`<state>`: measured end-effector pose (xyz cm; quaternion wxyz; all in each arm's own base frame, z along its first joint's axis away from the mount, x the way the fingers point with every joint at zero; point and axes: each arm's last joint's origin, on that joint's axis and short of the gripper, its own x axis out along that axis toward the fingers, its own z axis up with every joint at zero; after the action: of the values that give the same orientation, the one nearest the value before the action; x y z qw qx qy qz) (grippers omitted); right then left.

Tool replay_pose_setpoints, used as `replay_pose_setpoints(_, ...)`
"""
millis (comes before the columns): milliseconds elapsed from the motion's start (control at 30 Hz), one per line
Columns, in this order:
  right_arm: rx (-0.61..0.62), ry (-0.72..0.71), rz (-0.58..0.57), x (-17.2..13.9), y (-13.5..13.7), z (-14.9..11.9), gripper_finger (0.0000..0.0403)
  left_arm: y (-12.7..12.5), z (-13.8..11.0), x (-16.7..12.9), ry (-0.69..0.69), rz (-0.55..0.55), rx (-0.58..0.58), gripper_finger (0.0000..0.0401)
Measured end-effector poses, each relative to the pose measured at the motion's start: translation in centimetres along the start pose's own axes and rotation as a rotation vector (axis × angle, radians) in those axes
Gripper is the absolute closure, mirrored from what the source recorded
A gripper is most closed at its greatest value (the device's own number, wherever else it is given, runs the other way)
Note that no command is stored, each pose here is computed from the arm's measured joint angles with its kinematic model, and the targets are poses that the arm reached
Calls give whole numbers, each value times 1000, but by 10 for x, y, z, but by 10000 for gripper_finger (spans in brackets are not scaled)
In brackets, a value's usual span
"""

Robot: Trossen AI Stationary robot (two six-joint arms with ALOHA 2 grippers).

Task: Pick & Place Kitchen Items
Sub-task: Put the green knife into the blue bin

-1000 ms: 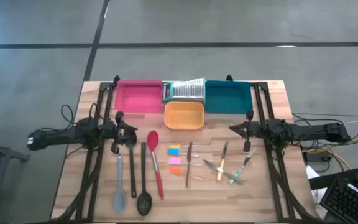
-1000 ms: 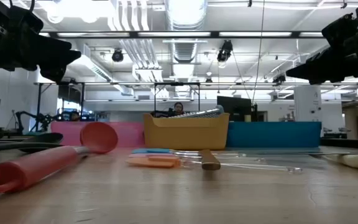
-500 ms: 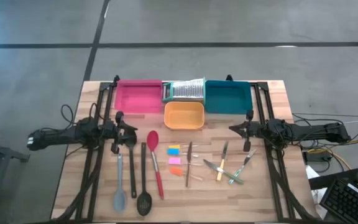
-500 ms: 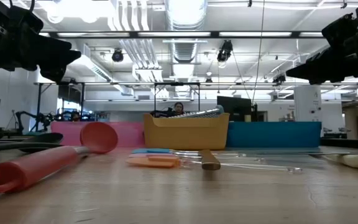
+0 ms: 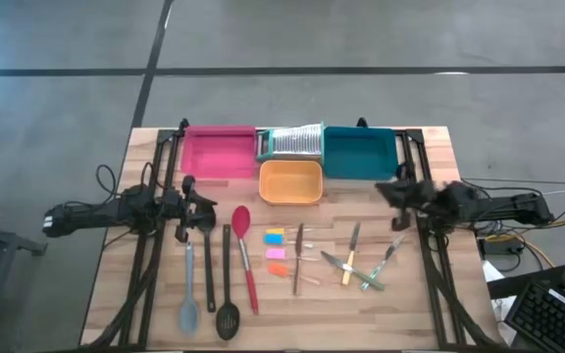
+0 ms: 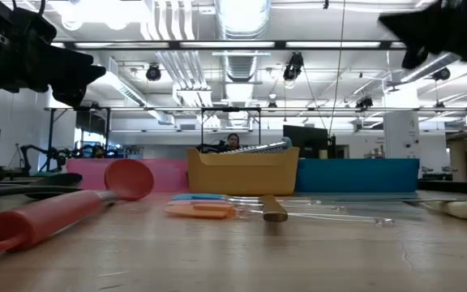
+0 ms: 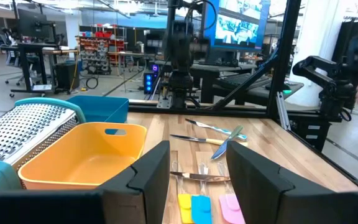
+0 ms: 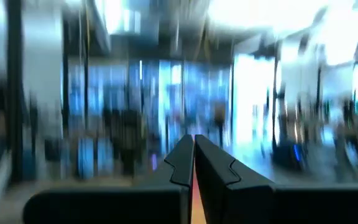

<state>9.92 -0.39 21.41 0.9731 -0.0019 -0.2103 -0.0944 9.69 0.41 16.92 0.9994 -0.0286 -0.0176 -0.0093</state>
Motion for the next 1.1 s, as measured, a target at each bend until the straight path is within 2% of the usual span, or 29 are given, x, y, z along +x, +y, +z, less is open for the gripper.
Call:
replay_pose_setpoints(67, 29, -121, 29, 0, 0, 12, 394, 0, 0, 0, 0, 0, 0, 238)
replay_pose_setpoints(133, -3, -182, 106, 3, 3, 26, 394, 0, 0, 0, 0, 0, 0, 238)
replay_pose_setpoints(233, -98, -197, 284, 14, 9, 48, 394, 0, 0, 0, 0, 0, 0, 238)
replay_pose_setpoints(333, -88, -130, 349, 34, 14, 66, 394, 0, 0, 0, -1, 0, 0, 238)
replay_pose_setpoints(567, -76, 189, 377, 103, 28, 83, 394, 0, 0, 0, -1, 0, 0, 238)
replay_pose_setpoints(633, -65, 299, 371, 122, 31, 80, 394, 0, 0, 0, -1, 0, 0, 238)
replay_pose_setpoints(767, -69, 572, 278, 154, 43, 65, 394, 0, 0, 0, -1, 0, 0, 238)
replay_pose_setpoints(967, -157, 1037, 147, 168, 82, 40, 394, 0, 0, 0, -2, 0, 0, 238)
replay_pose_setpoints(1100, -246, 1230, 47, 158, 119, 41, 394, 0, 0, 0, -2, 0, 0, 238)
